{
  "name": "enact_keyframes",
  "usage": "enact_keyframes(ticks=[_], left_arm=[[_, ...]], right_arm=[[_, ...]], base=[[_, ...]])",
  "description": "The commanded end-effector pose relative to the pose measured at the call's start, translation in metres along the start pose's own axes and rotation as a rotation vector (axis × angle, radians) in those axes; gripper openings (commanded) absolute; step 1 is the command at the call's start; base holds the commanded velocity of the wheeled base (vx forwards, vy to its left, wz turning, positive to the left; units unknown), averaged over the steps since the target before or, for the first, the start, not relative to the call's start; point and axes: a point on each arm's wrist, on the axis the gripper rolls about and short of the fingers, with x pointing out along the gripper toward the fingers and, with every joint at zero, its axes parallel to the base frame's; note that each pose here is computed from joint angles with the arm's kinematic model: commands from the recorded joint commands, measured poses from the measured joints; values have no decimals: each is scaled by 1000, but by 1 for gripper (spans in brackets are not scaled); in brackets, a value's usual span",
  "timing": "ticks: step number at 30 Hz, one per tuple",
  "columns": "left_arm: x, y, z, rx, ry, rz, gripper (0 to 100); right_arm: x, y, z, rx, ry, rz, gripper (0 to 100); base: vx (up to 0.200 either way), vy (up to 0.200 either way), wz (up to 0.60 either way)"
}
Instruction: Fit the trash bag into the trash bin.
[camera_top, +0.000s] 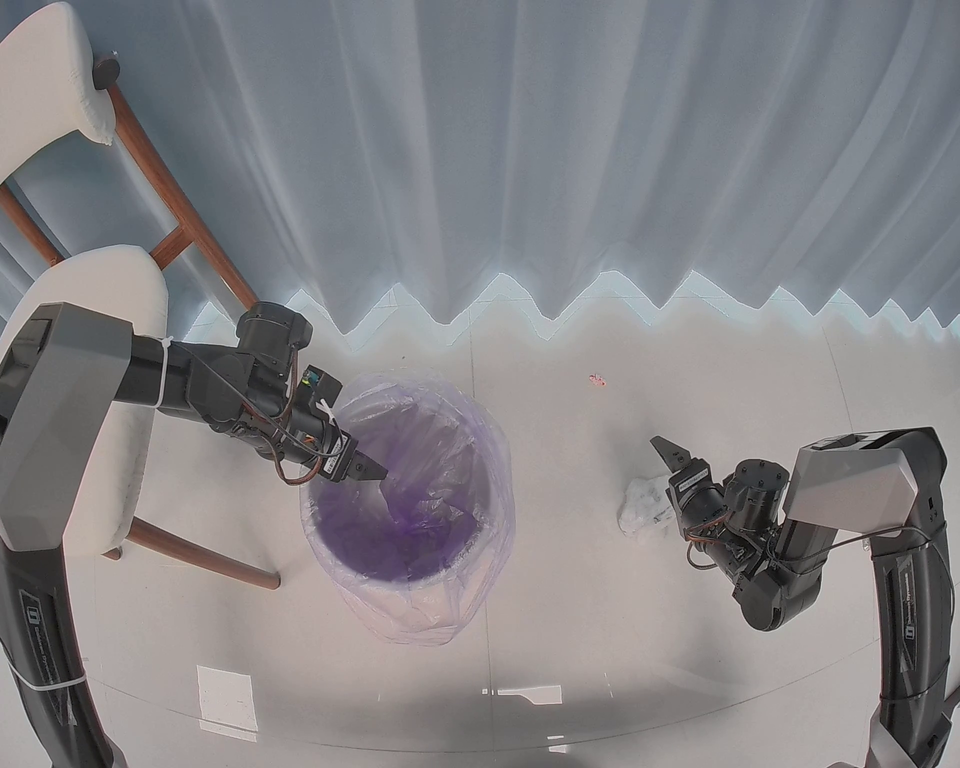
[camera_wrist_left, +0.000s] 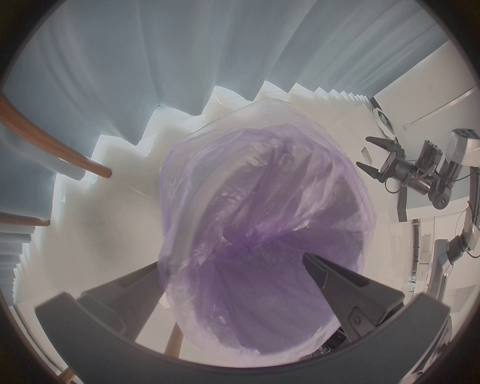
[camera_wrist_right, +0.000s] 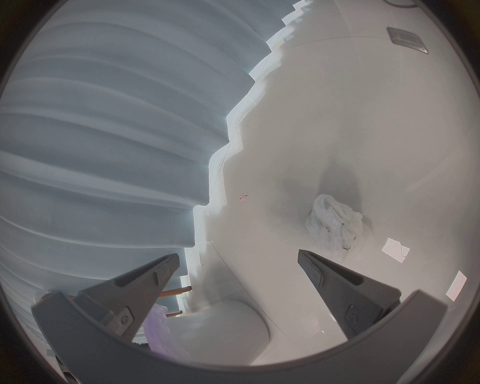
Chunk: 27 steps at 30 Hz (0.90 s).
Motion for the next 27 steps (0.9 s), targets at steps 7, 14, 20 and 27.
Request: enact_keyframes(ticks=[7,14,20,27], left_arm=[[-39,-9,-5,-7,4,72,100],[-95,-29,-9,11,-56,96,100],[-172,-45,-5,-20,-298,68,100],[-293,-103,-54,-353,-631,-377,100]], right_arm=[[-1,1,0,0,-4,12,100],[1,-1,-1,-1,-4,11,100],[5,0,-1,-3,-8,24,100],[-11,40,-16,-33,17,97,100]], base=[[0,0,0],[0,0,0],[0,0,0],[0,0,0]])
